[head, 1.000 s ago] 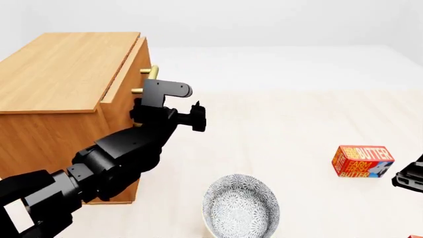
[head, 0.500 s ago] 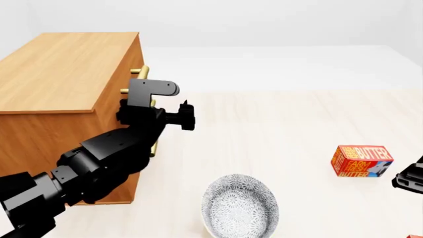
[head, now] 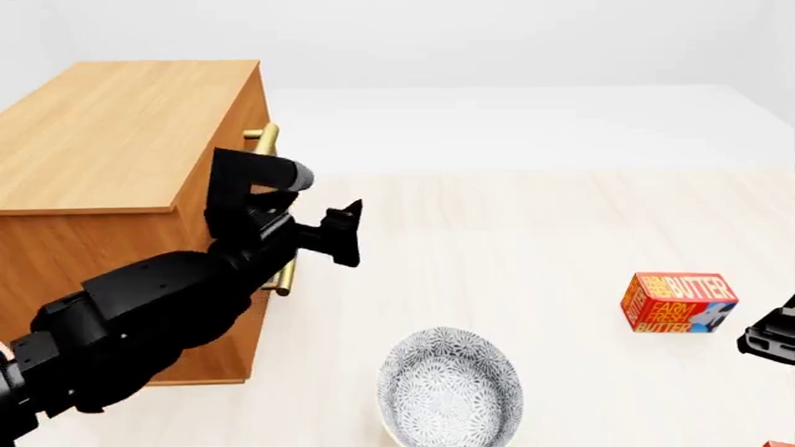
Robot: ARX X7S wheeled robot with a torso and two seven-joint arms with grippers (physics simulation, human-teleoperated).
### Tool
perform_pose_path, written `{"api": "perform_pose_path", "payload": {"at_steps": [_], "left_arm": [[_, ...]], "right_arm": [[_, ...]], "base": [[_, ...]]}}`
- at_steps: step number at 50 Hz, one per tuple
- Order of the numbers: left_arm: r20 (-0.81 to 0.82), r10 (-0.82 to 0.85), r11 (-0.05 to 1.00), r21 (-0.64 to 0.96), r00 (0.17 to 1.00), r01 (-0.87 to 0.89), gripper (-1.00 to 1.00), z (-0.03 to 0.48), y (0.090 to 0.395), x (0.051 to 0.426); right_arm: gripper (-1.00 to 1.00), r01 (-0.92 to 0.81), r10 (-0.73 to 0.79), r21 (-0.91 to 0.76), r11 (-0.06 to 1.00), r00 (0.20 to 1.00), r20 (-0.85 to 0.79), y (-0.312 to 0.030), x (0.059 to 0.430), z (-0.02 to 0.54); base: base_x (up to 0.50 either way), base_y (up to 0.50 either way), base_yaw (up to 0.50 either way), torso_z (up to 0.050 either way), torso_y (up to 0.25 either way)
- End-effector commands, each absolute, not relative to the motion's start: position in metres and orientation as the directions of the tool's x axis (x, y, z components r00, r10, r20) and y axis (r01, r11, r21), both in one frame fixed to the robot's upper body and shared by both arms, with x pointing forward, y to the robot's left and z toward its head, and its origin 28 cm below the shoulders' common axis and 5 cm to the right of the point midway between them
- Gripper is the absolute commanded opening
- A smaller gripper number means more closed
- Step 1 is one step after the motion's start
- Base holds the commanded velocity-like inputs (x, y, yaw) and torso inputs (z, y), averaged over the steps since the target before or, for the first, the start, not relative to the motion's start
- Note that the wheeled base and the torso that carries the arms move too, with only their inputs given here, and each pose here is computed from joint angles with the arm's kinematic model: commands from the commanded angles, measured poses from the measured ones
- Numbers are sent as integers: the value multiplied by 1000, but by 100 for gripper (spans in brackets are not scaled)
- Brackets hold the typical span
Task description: Put the chocolate pudding in the top drawer of the cabinet and close it.
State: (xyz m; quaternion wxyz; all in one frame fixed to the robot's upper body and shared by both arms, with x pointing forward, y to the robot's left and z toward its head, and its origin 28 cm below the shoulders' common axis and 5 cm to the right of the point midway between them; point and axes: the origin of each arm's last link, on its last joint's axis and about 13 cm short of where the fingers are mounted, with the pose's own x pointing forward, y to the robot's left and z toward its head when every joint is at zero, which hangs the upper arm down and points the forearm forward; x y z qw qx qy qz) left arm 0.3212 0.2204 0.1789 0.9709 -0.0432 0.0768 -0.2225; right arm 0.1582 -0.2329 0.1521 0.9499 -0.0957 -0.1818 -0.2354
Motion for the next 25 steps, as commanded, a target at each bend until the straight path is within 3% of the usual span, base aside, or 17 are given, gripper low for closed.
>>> {"api": "perform_pose_path", "payload": {"at_steps": [1, 14, 25], "left_arm": [[-104, -641, 763, -191, 760, 618, 100, 192, 227, 292], [-21, -771, 621, -242, 636, 745, 100, 200, 230, 272], [130, -708, 673, -176, 695, 719, 100, 210, 237, 250]], "right_arm": [[100, 482, -414, -95, 871, 823, 389, -233, 159, 151], [100, 477, -408, -96, 874, 826, 389, -231, 161, 150], [100, 447, -368, -110, 888, 833, 412, -223, 156, 156]], "base": [[0, 0, 0, 0, 0], [0, 0, 0, 0, 0], [0, 0, 0, 0, 0]]}}
